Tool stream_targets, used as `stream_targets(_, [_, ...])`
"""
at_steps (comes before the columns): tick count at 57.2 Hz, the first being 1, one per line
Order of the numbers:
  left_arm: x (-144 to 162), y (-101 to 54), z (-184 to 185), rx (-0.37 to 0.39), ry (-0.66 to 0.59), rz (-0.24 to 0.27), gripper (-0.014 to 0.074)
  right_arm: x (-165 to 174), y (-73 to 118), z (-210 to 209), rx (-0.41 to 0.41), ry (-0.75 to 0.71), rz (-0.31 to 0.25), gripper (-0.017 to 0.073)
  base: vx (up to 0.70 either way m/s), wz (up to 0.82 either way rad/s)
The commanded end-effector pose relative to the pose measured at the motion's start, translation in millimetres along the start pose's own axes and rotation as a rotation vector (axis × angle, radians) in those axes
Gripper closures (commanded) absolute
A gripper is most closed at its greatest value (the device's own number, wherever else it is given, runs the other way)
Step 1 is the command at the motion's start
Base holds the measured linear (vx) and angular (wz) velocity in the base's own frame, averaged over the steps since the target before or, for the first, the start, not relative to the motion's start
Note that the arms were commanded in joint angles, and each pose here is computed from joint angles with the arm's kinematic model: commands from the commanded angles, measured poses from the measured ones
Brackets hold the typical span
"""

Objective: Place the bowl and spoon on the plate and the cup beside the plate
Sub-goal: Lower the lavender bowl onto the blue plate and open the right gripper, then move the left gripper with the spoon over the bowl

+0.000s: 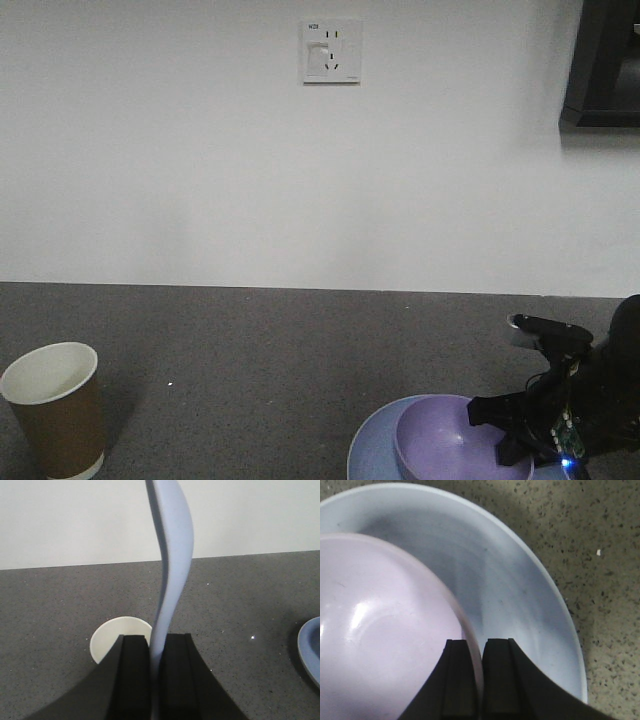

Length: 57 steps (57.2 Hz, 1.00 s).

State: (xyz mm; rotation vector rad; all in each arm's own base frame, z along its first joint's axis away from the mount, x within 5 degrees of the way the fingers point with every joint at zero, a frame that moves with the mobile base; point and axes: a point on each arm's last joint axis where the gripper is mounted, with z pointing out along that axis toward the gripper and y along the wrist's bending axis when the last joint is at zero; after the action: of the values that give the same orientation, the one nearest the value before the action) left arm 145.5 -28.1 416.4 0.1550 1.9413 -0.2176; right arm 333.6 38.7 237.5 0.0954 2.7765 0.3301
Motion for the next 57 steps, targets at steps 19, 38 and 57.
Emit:
stream_targets(19, [-12.5, -1.8, -4.6, 0.010, -0.096, -0.018, 0.0594, -13.2, 8.2, -22.5, -0.035, -0.134, -0.026, 0.0428, 0.00, 0.00])
stream_targets(38, [-11.4, -1.9, -4.5, 0.012, -0.083, -0.018, 0.0594, -12.7, 9.8, -24.9, -0.049, -0.136, -0.015, 0.0150, 0.00, 0.00])
stream_targets(57, [-11.2, -2.0, -4.5, 0.012, -0.082, -0.017, 0.0594, -10.1, 16.6, -68.5, -0.057, -0.283, -0.081, 0.0081, 0.00, 0.00])
